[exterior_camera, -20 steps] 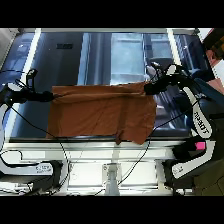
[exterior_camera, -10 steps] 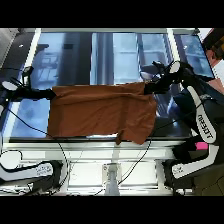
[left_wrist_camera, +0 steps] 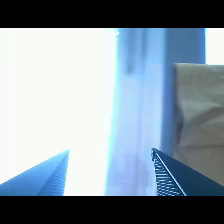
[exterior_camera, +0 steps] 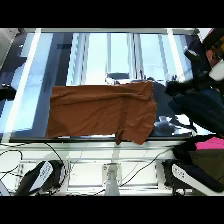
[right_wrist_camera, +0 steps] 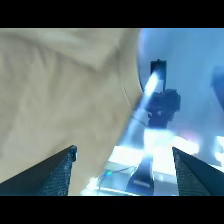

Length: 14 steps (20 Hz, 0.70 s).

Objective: Fold the clothes and pants, and hang the long-sleeved shirts on hangers.

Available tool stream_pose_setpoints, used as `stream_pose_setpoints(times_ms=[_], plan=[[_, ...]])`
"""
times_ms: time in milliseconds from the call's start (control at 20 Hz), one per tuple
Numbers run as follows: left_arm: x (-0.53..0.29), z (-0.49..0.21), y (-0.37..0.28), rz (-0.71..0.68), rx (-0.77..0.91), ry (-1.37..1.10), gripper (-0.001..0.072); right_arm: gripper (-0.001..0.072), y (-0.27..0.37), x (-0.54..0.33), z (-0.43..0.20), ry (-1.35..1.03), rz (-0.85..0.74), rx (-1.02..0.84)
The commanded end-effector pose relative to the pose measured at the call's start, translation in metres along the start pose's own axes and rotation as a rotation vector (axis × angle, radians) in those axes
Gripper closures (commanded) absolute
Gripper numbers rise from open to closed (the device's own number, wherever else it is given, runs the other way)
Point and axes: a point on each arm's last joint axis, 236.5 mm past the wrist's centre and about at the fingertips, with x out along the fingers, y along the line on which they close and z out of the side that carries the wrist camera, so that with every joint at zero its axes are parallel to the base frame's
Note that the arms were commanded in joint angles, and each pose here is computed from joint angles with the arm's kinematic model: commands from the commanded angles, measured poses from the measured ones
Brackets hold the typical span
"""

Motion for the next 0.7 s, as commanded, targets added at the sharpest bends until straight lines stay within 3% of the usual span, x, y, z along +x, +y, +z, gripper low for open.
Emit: stream_pose_setpoints(times_ms=[0,200,350,450,600,650], plan=[[-0.011,-0.035,0.003,-0.016,-0.173,0.005,0.0159,0.0019,-0.006,0.01,-0.069,0.007,-0.016,0.084],[0.02,-0.085,-0.028,-0.133,-0.308,0.093,0.0161,0.002,0.045,0.069,-0.143,0.11,0.191,0.272],[0.023,-0.087,-0.038,-0.171,-0.342,0.091,0.0162,0.0019,0.08,0.091,-0.145,0.073,0.36,0.452],[0.023,-0.085,-0.039,-0.177,-0.348,0.086,0.0161,0.0024,0.081,0.101,-0.157,0.098,0.363,0.536],[0.023,-0.085,-0.04,-0.179,-0.35,0.084,0.0162,0.016,0.089,0.109,-0.186,0.186,0.376,0.549],[0.023,-0.085,-0.04,-0.179,-0.35,0.084,0.0161,0.0158,0.09,0.111,-0.193,0.203,0.376,0.556]])
